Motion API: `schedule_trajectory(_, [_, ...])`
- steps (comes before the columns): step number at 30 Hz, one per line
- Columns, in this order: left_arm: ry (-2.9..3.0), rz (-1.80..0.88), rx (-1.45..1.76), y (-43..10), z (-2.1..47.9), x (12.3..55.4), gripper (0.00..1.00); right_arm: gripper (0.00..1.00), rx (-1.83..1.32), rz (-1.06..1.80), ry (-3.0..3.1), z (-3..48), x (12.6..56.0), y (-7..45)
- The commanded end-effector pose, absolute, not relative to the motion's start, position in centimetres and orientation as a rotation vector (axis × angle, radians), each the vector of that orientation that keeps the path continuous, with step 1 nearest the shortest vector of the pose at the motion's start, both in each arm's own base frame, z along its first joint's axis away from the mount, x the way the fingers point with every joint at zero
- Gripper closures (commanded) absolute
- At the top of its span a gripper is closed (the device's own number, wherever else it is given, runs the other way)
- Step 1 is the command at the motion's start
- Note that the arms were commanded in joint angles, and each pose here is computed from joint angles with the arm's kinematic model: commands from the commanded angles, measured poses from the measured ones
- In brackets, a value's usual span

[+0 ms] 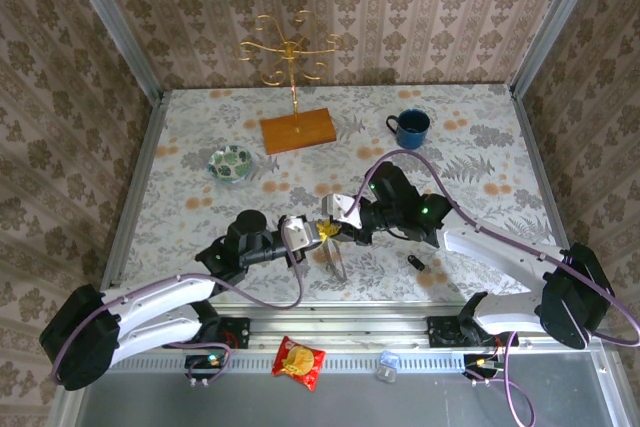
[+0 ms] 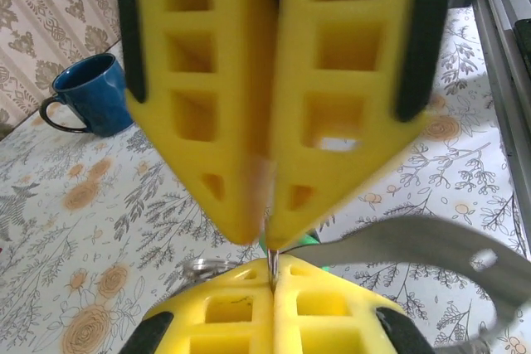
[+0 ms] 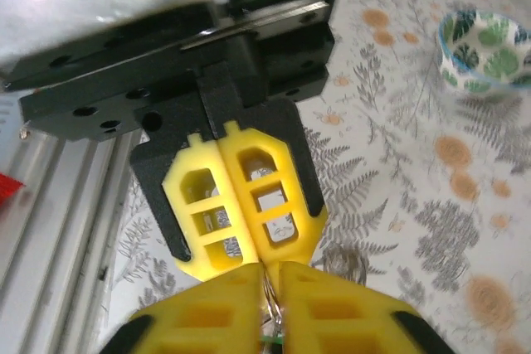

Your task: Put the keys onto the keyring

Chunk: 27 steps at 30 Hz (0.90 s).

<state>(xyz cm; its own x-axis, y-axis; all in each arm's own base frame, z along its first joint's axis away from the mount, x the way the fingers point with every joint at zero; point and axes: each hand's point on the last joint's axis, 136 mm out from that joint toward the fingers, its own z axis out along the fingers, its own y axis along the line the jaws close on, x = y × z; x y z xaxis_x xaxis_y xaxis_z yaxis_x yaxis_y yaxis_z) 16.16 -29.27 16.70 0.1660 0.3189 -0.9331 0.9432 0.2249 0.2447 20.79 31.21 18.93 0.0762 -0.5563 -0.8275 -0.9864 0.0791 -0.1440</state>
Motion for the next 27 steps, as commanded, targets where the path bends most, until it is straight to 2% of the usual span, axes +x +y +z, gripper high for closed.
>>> schedule_trajectory(1, [1.304, -0.701, 1.295, -29.5, 18.7, 16.1, 1.00, 0.70, -1.502, 0.673, 1.654, 18.8, 21.1, 29.7])
schedule_trajectory(11, [1.268, -0.704, 1.321, -29.5, 18.7, 15.5, 1.00, 0.63, -1.377, 0.672, 1.647, 18.7, 20.9, 28.4])
schedule_trajectory(27, [1.219, -0.757, 1.336, -30.0, 18.9, 14.7, 1.00, 0.67, -1.419, 0.788, 1.544, 18.8, 20.8, 30.7])
